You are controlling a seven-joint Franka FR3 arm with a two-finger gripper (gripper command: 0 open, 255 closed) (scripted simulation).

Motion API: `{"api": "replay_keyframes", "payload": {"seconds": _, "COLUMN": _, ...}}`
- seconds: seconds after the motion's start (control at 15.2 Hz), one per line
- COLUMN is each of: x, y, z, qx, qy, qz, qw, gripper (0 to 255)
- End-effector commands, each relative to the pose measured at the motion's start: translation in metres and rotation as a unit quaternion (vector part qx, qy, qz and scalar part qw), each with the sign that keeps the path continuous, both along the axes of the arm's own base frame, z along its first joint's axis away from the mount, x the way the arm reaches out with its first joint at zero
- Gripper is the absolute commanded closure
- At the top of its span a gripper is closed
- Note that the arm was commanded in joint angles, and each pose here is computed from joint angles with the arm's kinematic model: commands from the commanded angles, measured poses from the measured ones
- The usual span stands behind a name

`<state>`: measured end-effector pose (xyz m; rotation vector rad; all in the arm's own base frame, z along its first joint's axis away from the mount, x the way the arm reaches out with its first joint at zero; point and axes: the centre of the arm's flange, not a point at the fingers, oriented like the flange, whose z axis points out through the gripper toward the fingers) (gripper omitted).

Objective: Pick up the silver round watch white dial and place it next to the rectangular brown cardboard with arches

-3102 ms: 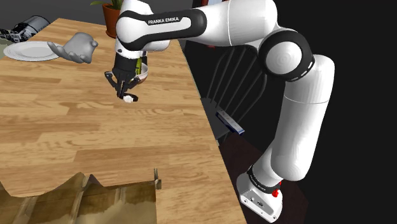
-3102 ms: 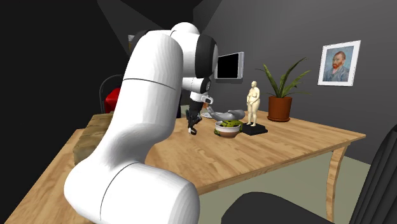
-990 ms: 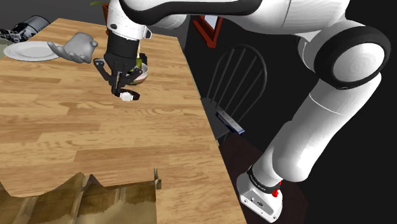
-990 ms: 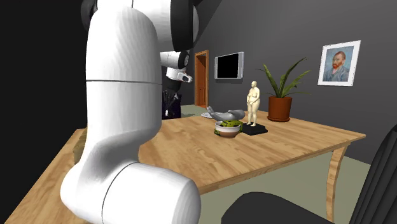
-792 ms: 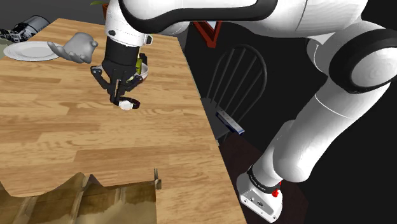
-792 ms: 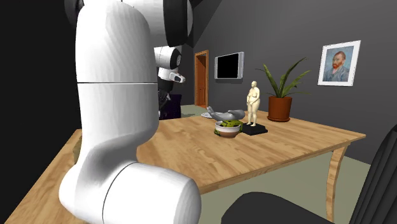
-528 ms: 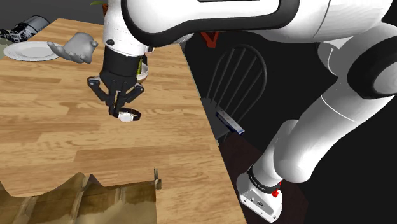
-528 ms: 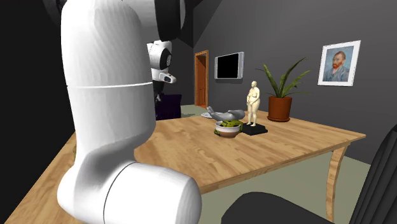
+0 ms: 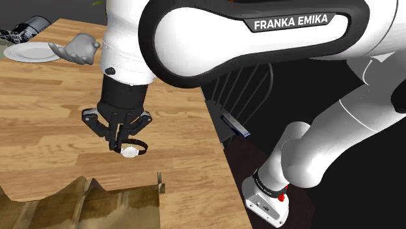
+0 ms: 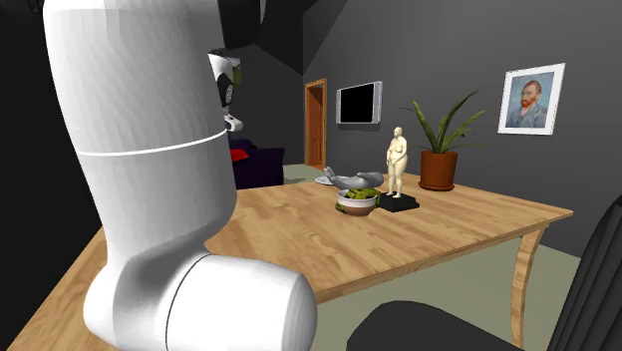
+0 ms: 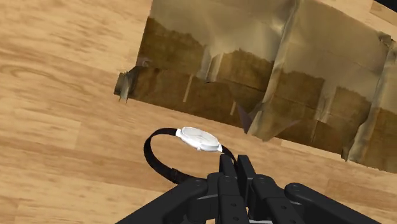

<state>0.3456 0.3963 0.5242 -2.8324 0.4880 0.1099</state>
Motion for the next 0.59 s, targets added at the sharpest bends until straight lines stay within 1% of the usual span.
{"api": "replay_keyframes", "payload": {"seconds": 0.0, "x": -0.024, "y": 0.015, "z": 0.001, "qx": 0.0, "qy": 0.0, "qz": -0.001, "qw": 1.0, "gripper": 255}}
{"api": "replay_keyframes", "payload": {"seconds": 0.53, "x": -0.116, "y": 0.067, "z": 0.001, "qx": 0.0, "qy": 0.0, "qz": -0.001, "qw": 1.0, "gripper": 255}}
